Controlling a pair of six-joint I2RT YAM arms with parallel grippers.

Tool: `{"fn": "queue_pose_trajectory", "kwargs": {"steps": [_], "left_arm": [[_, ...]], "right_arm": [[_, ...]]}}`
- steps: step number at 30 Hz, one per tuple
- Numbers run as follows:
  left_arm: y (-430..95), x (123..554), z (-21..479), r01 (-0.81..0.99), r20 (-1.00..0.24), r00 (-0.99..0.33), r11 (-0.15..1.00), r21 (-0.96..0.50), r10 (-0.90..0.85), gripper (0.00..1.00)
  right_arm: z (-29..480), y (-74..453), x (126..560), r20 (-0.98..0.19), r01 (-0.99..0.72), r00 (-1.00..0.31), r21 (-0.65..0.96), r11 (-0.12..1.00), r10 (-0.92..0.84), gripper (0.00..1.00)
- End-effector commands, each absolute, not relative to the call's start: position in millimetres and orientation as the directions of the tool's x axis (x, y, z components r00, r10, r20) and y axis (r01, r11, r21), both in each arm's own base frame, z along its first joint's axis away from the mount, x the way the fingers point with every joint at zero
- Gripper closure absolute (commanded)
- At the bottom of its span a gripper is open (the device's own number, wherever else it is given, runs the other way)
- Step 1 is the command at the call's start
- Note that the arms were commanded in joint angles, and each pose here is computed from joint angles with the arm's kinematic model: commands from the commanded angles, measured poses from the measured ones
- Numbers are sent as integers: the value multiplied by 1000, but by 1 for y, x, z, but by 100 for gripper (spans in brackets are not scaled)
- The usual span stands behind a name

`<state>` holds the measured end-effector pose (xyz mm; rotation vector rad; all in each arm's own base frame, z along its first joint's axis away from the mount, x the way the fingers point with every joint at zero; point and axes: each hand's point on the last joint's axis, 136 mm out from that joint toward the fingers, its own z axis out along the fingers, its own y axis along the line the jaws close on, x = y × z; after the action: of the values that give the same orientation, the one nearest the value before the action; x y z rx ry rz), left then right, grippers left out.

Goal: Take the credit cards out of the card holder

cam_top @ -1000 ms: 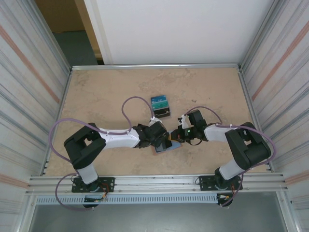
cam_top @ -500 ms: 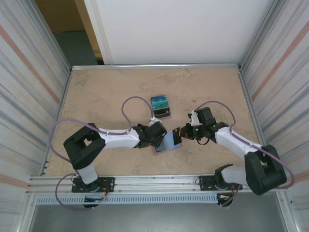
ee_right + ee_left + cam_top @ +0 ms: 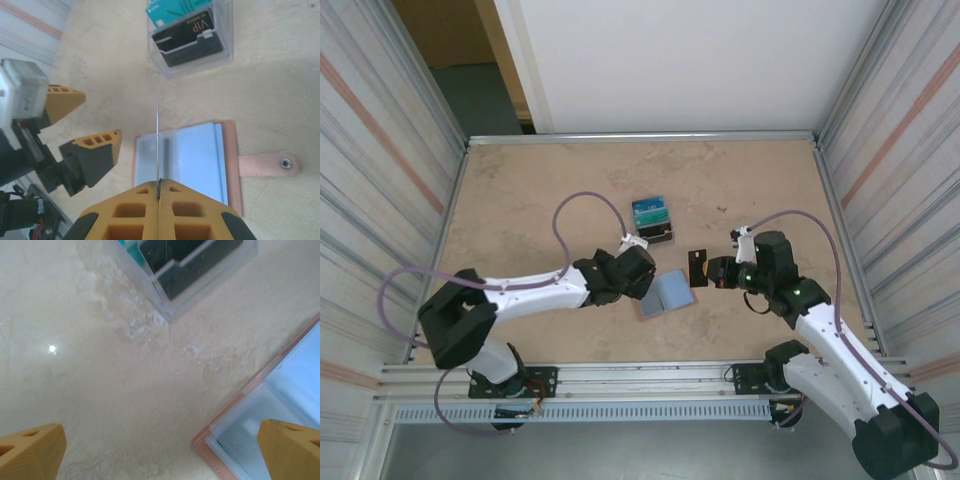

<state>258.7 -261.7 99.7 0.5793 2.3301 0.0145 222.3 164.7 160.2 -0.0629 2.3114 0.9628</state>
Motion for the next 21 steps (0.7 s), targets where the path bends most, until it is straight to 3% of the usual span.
{"fn": "queue_pose_trajectory", "kwargs": {"steps": [1,6,12,17,21], "left_arm": [[-259,256,127,390,-720,-601,913,114,347,1],[-274,246,159,467,-792,-569,879,-92,220,9],[-291,234,190,579,-812,-578,740,-342,77,14],[-304,221,213,705,-840,-529,612,-358,119,15],[-308,210,228,822,-870,-433,500,-273,236,16]], "right_arm": [[172,170,220,-587,-309,-779,666,679,222,100],[190,179,221,-606,-362,-757,701,614,245,100],[203,194,221,-606,-409,-757,731,546,244,100],[210,211,213,-624,-481,-766,717,505,156,100],[210,225,200,-647,-558,-762,666,494,11,100]]}}
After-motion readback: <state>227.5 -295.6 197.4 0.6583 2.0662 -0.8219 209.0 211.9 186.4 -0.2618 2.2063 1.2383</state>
